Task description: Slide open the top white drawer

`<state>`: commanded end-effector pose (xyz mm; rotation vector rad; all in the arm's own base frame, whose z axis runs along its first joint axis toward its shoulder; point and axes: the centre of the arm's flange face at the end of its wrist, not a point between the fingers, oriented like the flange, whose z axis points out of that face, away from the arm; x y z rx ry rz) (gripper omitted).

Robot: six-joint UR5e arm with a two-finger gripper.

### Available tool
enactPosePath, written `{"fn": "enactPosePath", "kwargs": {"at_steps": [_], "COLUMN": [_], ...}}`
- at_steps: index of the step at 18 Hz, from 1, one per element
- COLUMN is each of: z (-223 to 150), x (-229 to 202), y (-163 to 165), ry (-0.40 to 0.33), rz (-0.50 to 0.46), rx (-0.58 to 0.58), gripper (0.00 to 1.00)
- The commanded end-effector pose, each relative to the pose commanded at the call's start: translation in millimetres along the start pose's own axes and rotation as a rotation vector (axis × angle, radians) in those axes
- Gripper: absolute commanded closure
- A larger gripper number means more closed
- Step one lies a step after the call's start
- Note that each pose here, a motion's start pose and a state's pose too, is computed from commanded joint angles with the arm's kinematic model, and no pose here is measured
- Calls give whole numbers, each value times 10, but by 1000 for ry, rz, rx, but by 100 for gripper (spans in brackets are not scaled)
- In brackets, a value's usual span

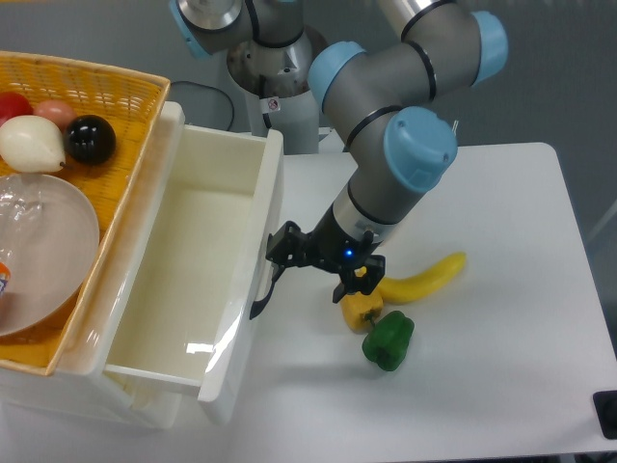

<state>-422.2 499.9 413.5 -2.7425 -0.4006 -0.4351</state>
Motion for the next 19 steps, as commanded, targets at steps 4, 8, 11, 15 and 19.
{"fn": "enactPosePath", "kwargs": {"at_steps": [4, 8, 11, 15, 19], "z": [-132, -164, -152, -127, -85], "x": [-128, -273, -330, -403, -464], "y": [28, 110, 186, 255, 250], "ry": [-79, -108, -164, -229, -248], "rz": [152, 298, 444, 657, 729], "rx": [38, 18, -69, -211, -239], "gripper": [0, 0, 0, 0, 0]}}
